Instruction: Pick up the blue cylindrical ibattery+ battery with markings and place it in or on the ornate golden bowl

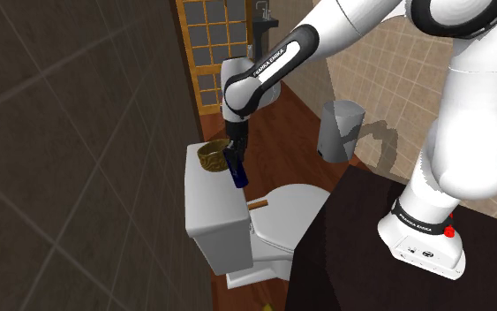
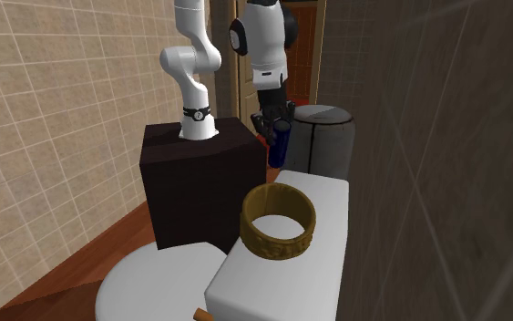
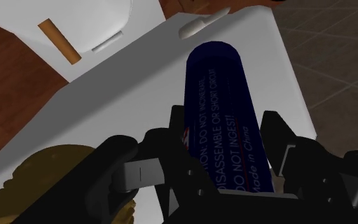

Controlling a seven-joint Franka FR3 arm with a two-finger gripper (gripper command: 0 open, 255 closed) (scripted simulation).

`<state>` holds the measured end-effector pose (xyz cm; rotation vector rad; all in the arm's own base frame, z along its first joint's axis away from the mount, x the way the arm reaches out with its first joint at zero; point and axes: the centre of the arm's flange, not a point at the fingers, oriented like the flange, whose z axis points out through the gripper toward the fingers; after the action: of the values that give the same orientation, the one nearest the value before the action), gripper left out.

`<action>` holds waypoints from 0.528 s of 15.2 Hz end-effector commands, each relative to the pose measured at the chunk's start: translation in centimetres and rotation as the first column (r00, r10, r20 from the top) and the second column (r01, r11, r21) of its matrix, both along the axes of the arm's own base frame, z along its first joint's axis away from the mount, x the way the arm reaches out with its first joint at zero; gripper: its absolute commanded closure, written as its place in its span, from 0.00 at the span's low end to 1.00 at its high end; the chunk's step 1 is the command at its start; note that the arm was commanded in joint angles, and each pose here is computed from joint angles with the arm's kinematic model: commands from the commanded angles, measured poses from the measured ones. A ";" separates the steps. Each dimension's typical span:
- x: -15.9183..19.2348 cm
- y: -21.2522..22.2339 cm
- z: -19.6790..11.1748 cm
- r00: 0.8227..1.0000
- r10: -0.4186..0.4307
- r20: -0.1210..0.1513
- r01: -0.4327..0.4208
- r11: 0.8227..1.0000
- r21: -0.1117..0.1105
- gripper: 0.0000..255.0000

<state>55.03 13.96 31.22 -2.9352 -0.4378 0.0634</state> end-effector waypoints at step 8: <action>0.0 0.0 4.8 1.000 0.000 0.000 0.000 1.000 0.000 1.00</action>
<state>55.05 13.93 35.51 -2.9351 -0.4380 0.0635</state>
